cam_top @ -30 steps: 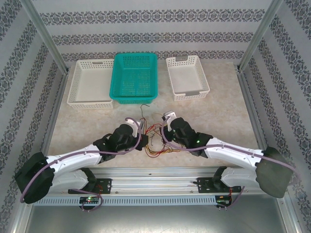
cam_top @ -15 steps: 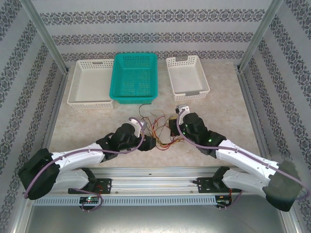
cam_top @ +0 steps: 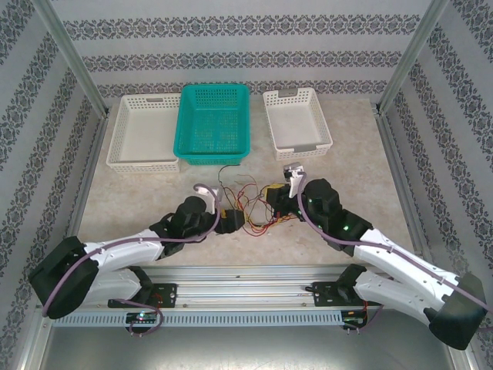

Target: Untangle the cables

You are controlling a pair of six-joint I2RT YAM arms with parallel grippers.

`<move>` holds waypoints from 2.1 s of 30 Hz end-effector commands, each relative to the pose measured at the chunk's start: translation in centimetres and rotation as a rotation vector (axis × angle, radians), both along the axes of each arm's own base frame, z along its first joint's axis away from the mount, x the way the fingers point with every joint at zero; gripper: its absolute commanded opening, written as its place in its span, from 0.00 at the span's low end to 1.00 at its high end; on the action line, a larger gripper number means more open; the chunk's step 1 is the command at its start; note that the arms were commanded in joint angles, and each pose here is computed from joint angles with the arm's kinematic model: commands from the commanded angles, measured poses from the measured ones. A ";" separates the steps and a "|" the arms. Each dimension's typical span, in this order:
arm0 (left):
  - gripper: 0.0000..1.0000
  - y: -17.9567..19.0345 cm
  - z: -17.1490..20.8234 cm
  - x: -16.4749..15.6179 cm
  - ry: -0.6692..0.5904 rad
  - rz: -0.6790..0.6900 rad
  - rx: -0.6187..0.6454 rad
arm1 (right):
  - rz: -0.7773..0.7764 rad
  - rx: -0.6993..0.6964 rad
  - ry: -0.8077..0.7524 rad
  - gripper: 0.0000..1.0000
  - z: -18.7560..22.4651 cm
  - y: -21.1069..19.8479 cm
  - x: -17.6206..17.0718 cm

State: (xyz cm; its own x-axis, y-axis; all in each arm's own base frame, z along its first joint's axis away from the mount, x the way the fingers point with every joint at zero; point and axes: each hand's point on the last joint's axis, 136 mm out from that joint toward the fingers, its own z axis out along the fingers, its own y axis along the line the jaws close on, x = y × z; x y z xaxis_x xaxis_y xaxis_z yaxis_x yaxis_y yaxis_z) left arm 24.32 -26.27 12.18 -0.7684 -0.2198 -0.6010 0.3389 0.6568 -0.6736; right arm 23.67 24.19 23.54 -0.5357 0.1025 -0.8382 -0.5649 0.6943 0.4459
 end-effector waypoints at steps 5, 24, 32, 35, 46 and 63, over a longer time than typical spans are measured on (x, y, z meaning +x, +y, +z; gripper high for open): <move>0.91 0.4 3.8 2.2 0.075 0.128 -0.301 | 0.083 0.048 -0.056 0.00 1.5 0.9 -0.8; 0.79 -1.2 0.3 4.2 0.275 0.184 -0.354 | 0.150 0.062 -0.067 0.00 1.8 1.4 -1.8; 0.11 -1.4 -0.9 4.3 0.298 0.166 -0.362 | 0.119 0.055 -0.065 0.00 2.0 0.8 -1.6; 0.00 -0.6 -1.8 4.0 0.320 0.172 -0.345 | 0.056 0.043 -0.077 0.00 2.3 -0.3 -1.1; 0.00 1.5 -4.2 1.6 0.371 0.133 -0.143 | -0.239 0.082 0.017 0.00 1.3 -7.2 2.1; 0.00 6.6 -3.4 0.1 0.272 0.138 0.243 | -0.471 0.103 0.008 0.00 8.9 -15.7 2.1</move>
